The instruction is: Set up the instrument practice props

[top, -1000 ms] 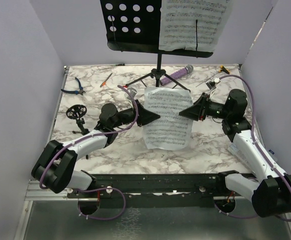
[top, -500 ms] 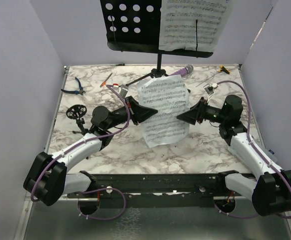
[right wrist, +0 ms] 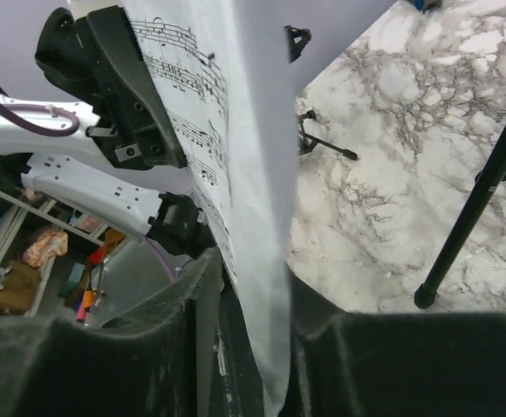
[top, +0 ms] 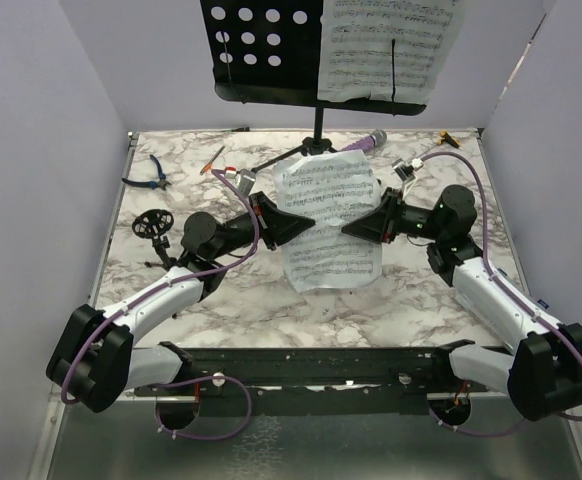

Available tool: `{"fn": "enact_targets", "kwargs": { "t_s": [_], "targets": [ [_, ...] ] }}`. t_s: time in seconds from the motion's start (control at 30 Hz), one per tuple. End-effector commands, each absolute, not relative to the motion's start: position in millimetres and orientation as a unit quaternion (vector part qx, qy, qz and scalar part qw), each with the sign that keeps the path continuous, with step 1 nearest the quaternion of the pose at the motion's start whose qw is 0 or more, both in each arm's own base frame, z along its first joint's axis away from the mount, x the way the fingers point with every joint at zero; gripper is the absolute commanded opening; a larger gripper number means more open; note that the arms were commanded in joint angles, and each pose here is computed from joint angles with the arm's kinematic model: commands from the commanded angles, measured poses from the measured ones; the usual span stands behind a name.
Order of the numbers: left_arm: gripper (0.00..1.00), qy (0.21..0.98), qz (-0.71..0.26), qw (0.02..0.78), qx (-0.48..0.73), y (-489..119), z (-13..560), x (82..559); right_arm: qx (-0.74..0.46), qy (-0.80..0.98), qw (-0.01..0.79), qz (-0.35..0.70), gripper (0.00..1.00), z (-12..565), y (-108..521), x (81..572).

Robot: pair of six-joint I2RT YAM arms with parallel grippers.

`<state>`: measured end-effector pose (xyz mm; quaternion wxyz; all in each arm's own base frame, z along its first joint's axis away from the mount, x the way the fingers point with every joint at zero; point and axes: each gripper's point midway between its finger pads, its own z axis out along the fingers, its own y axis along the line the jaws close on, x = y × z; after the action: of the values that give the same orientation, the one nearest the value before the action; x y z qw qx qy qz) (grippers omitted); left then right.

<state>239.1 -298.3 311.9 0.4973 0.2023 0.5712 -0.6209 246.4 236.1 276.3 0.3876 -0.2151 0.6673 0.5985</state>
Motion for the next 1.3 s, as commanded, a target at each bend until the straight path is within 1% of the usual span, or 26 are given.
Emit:
{"fn": "enact_targets", "kwargs": {
  "t_s": [0.0, 0.07, 0.1, 0.13, 0.17, 0.2, 0.23, 0.27, 0.3, 0.33, 0.4, 0.47, 0.5, 0.53, 0.57, 0.97, 1.27],
  "targets": [
    [0.00, 0.557, -0.624, 0.508, 0.206, -295.3, 322.6, 236.1, -0.242, 0.645, 0.398, 0.606, 0.22, 291.4, 243.0, 241.6],
    [0.00, 0.560, -0.624, 0.506, 0.204, -295.4, 319.8, 236.5, -0.242, 0.645, 0.398, 0.606, 0.07, 291.0, 243.6, 241.4],
    [0.00, 0.562, -0.623, 0.505, 0.202, -295.4, 318.9, 237.1, -0.243, 0.644, 0.399, 0.606, 0.02, 291.4, 243.4, 241.2],
    [0.00, 0.563, -0.623, 0.505, 0.200, -295.2, 317.5, 237.4, -0.243, 0.644, 0.401, 0.605, 0.01, 291.5, 243.2, 241.3],
    [0.05, 0.565, -0.622, 0.505, 0.198, -295.0, 316.3, 238.0, -0.241, 0.645, 0.402, 0.604, 0.00, 291.1, 242.8, 241.1],
    [0.17, 0.566, -0.622, 0.505, 0.196, -294.9, 315.0, 238.6, -0.241, 0.645, 0.404, 0.602, 0.00, 290.8, 242.4, 241.2],
    [0.33, 0.568, -0.621, 0.505, 0.193, -294.8, 313.8, 239.9, -0.240, 0.647, 0.407, 0.599, 0.00, 291.1, 241.8, 241.2],
    [0.39, 0.569, -0.620, 0.505, 0.191, -294.9, 313.3, 240.7, -0.241, 0.647, 0.410, 0.596, 0.00, 291.5, 241.2, 241.1],
    [0.51, 0.571, -0.620, 0.504, 0.190, -295.2, 312.2, 241.8, -0.239, 0.650, 0.414, 0.591, 0.00, 291.5, 240.3, 241.5],
    [0.58, 0.572, -0.620, 0.502, 0.190, -295.6, 310.7, 242.1, -0.239, 0.652, 0.418, 0.586, 0.00, 290.9, 239.4, 241.4],
    [0.79, 0.575, -0.621, 0.497, 0.191, -297.1, 308.8, 242.5, -0.235, 0.656, 0.427, 0.576, 0.00, 290.1, 237.1, 242.6],
    [0.92, 0.577, -0.623, 0.493, 0.192, -298.4, 306.8, 242.9, -0.234, 0.660, 0.435, 0.566, 0.00, 289.9, 235.1, 243.4],
    [0.96, 0.578, -0.623, 0.491, 0.191, -298.9, 306.4, 243.2, -0.234, 0.662, 0.438, 0.561, 0.00, 290.1, 234.4, 243.6],
    [0.99, 0.579, -0.624, 0.490, 0.191, -299.3, 306.2, 243.8, -0.233, 0.664, 0.440, 0.558, 0.00, 290.2, 233.6, 244.0],
    [0.99, 0.579, -0.624, 0.489, 0.190, -299.6, 305.7, 244.3, -0.233, 0.666, 0.442, 0.553, 0.00, 290.1, 232.9, 244.7],
    [0.99, 0.606, -0.622, 0.470, 0.156, -295.7, 287.2, 258.9, -0.228, 0.677, 0.481, 0.508, 0.00, 293.2, 222.9, 250.2],
    [0.99, 0.640, -0.605, 0.465, 0.087, -264.0, 260.8, 284.6, -0.252, 0.680, 0.484, 0.490, 0.00, 290.5, 223.7, 256.4]
  ]
}}
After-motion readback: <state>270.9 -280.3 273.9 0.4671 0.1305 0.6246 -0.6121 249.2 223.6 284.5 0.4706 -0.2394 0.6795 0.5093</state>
